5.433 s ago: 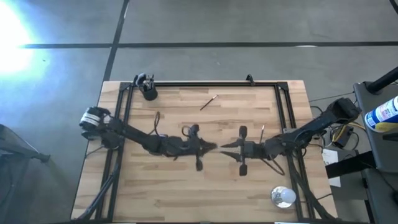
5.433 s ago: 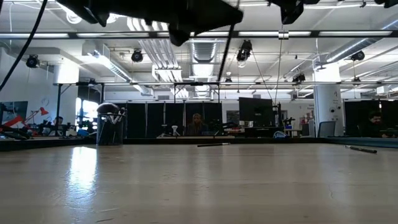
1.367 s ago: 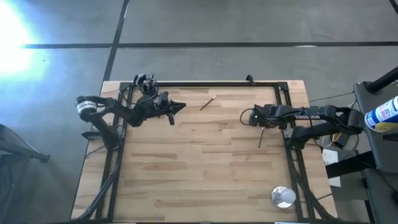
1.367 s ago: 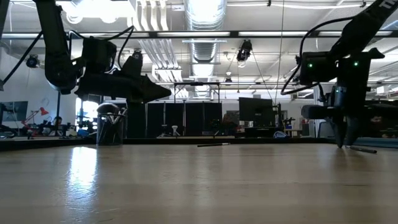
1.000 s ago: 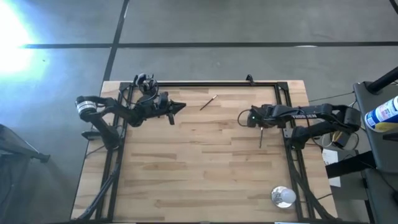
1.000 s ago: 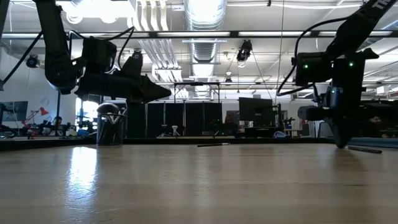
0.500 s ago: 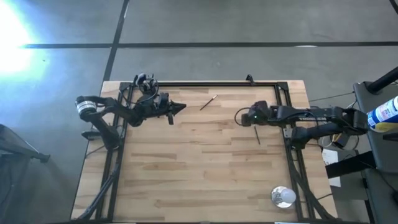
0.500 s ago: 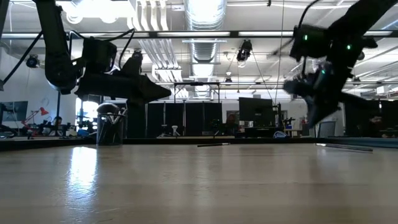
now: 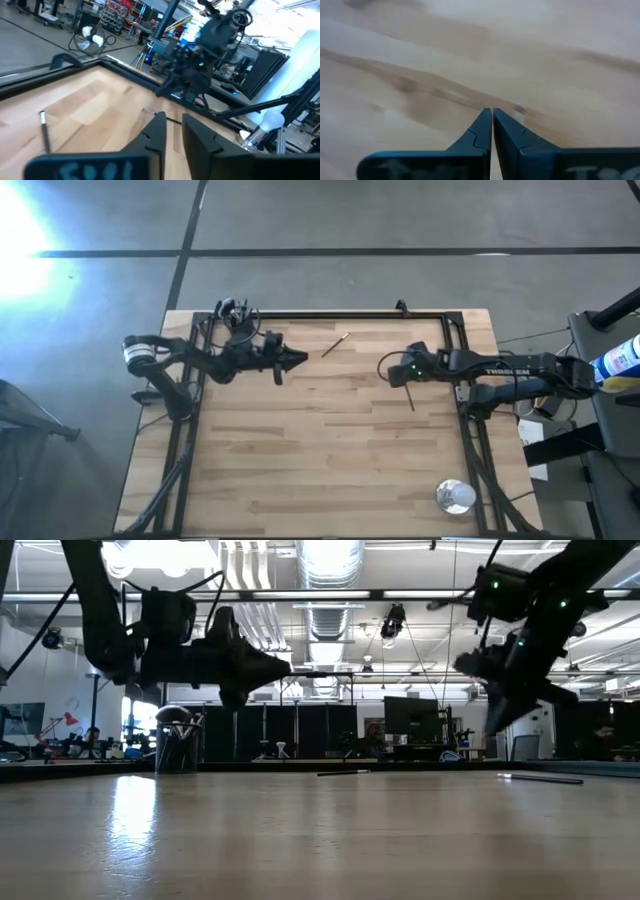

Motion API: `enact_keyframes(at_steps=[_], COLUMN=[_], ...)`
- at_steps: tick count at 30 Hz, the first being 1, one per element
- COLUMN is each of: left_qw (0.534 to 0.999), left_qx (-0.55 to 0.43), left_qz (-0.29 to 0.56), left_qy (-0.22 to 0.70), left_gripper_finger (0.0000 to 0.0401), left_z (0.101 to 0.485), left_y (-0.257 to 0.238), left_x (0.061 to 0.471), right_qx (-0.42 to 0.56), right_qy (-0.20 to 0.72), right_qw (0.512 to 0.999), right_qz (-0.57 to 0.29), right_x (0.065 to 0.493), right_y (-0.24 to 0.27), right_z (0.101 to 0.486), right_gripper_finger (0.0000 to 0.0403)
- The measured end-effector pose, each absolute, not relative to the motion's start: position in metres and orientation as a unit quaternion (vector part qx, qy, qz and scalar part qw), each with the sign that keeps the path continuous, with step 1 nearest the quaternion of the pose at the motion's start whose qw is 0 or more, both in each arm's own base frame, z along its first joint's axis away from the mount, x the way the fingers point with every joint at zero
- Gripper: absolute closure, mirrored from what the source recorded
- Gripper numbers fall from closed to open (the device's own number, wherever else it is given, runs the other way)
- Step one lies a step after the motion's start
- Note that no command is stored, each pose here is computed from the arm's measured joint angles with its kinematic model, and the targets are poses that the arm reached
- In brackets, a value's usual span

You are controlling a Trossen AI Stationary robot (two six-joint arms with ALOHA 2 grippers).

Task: Put items in baskets/containers
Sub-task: Put the eyeshadow brush into the holder

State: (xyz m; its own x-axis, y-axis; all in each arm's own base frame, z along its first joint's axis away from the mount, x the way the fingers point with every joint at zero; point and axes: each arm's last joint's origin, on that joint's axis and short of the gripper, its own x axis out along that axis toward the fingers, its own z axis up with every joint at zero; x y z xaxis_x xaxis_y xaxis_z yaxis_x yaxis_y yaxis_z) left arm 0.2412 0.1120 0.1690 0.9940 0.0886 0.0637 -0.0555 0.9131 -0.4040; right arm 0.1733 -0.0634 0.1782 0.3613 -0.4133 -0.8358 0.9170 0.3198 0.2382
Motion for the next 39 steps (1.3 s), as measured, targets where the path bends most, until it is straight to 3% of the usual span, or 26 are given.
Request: enact_keyframes(at_steps=[6, 16, 23, 31, 39], left_qw=[0.98, 0.982, 0.982, 0.98, 0.976], left_qx=[-0.192, -0.185, -0.185, -0.196, -0.213], left_qz=[0.037, 0.035, 0.036, 0.037, 0.044], left_qy=[-0.027, -0.012, -0.008, -0.005, -0.008], left_gripper_finger=[0.0314, 0.0325, 0.0337, 0.0347, 0.0348], left_z=[0.169, 0.166, 0.165, 0.164, 0.164], left_y=[0.107, 0.107, 0.107, 0.107, 0.108], left_x=[0.247, 0.247, 0.247, 0.247, 0.247], right_qx=[0.372, 0.375, 0.379, 0.374, 0.351], right_qy=[0.369, 0.405, 0.416, 0.418, 0.409], right_qw=[0.704, 0.673, 0.666, 0.674, 0.721], right_qz=[-0.48, -0.492, -0.489, -0.481, -0.434], right_x=[0.175, 0.191, 0.197, 0.198, 0.2], right_y=[-0.071, -0.082, -0.083, -0.084, -0.084], right_z=[0.164, 0.133, 0.123, 0.122, 0.133], right_gripper_finger=[0.0347, 0.0303, 0.0326, 0.0389, 0.0394])
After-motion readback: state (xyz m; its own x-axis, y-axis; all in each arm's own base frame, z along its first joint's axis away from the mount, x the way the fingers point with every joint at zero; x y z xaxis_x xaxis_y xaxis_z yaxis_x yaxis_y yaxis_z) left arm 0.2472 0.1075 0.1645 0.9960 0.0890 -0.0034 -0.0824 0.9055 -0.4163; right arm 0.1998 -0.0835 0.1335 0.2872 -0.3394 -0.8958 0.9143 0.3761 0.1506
